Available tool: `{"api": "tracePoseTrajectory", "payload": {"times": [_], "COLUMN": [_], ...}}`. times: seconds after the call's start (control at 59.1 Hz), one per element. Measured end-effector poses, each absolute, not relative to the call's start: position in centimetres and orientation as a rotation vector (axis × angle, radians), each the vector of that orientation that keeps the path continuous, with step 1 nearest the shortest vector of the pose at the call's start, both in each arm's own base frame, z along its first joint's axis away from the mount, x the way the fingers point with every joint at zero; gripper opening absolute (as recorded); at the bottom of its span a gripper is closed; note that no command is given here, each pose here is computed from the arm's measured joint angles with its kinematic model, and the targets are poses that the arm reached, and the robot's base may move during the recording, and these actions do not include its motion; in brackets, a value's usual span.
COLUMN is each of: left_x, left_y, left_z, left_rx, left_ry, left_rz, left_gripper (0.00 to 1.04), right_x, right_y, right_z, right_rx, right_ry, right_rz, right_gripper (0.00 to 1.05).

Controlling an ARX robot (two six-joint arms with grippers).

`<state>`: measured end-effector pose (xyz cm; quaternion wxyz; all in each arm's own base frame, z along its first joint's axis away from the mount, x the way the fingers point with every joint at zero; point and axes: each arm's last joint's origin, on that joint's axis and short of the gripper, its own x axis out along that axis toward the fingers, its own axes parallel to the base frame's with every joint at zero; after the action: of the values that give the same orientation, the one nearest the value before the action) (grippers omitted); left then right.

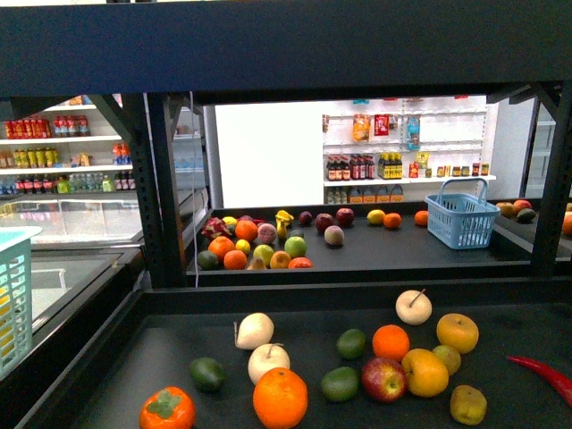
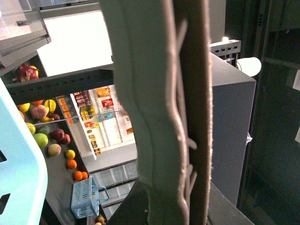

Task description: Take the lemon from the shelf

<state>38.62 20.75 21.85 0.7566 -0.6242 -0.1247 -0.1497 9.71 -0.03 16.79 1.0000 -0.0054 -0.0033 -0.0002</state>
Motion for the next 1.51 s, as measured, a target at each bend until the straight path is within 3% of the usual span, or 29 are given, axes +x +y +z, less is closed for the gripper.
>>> {"api": "tracePoseTrajectory", "payload": {"times": [0.254,0.525,1.049,1.134,1.354,1.506], "left_x": [37.9,37.9,37.8,37.8,37.5,34.3], "left_y": [23.4,23.8,23.7,23.8,23.9,24.7], "left_z": [21.7,19.8,19.6,19.6,19.4,18.3], "left_rx": [-1.333,-1.371,-1.371,-1.372,-1.363,-1.326], "left_ry": [-0.295,-0.253,-0.243,-0.244,-0.221,-0.137], "left_rz": [-0.329,-0.310,-0.315,-0.315,-0.320,-0.235], "left_gripper": [0.09,0.09,1.00,0.95,0.97,0.97], "right_x": [9.7,9.7,9.7,9.7,9.7,9.7], "right_y": [0.0,0.0,0.0,0.0,0.0,0.0], "right_z": [16.8,16.8,16.8,16.8,16.8,16.8], "right_rx": [-0.011,-0.011,-0.011,-0.011,-0.011,-0.011], "right_ry": [-0.007,-0.007,-0.007,-0.007,-0.007,-0.007], "right_rz": [0.000,0.000,0.000,0.000,0.000,-0.002], "right_gripper": [1.02,1.02,1.02,1.02,1.02,1.02]}}
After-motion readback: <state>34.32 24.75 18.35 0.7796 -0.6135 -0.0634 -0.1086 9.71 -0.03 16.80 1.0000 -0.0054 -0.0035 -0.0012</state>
